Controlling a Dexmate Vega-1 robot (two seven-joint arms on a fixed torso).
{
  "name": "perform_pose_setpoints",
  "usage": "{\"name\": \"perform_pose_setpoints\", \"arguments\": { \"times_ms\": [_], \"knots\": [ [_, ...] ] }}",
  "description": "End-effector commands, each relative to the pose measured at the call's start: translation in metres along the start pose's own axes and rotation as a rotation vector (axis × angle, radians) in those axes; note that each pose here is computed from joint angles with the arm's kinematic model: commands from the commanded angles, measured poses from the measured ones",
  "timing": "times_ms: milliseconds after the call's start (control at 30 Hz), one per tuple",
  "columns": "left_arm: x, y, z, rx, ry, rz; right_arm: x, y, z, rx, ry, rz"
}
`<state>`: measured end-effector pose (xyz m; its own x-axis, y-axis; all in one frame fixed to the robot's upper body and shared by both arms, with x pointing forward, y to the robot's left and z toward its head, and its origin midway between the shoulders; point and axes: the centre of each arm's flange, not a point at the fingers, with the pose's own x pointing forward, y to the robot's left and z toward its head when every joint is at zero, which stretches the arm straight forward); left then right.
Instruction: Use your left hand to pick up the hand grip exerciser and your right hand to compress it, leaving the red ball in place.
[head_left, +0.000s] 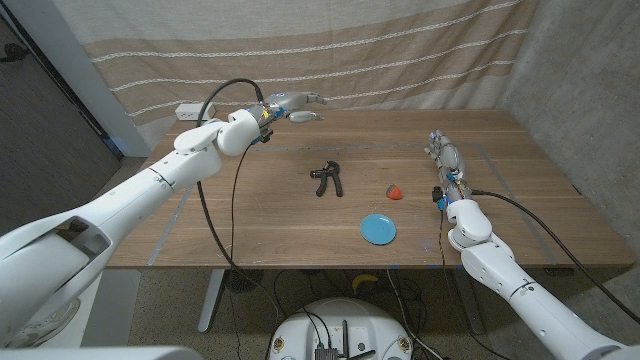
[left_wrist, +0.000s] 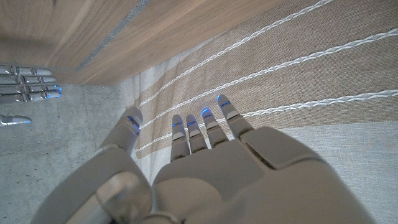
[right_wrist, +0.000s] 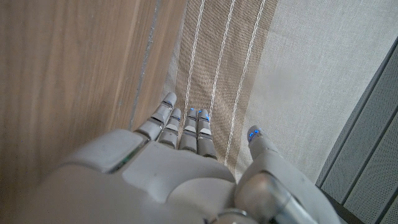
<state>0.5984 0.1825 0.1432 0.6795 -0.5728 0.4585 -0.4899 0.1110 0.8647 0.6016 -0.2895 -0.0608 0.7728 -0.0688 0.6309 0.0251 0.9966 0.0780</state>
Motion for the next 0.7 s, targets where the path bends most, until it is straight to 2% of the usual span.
{"name": "perform_pose_setpoints", "arguments": {
  "times_ms": [33,700],
  "knots": [
    [0.005,0.001,0.007,0.086,-0.006,-0.086,-0.003,0.001,-0.001,0.003,0.002,0.0],
    [0.011,-0.004,0.019,0.197,0.011,-0.168,-0.013,0.002,0.003,-0.003,-0.008,0.0]
  ]
}}
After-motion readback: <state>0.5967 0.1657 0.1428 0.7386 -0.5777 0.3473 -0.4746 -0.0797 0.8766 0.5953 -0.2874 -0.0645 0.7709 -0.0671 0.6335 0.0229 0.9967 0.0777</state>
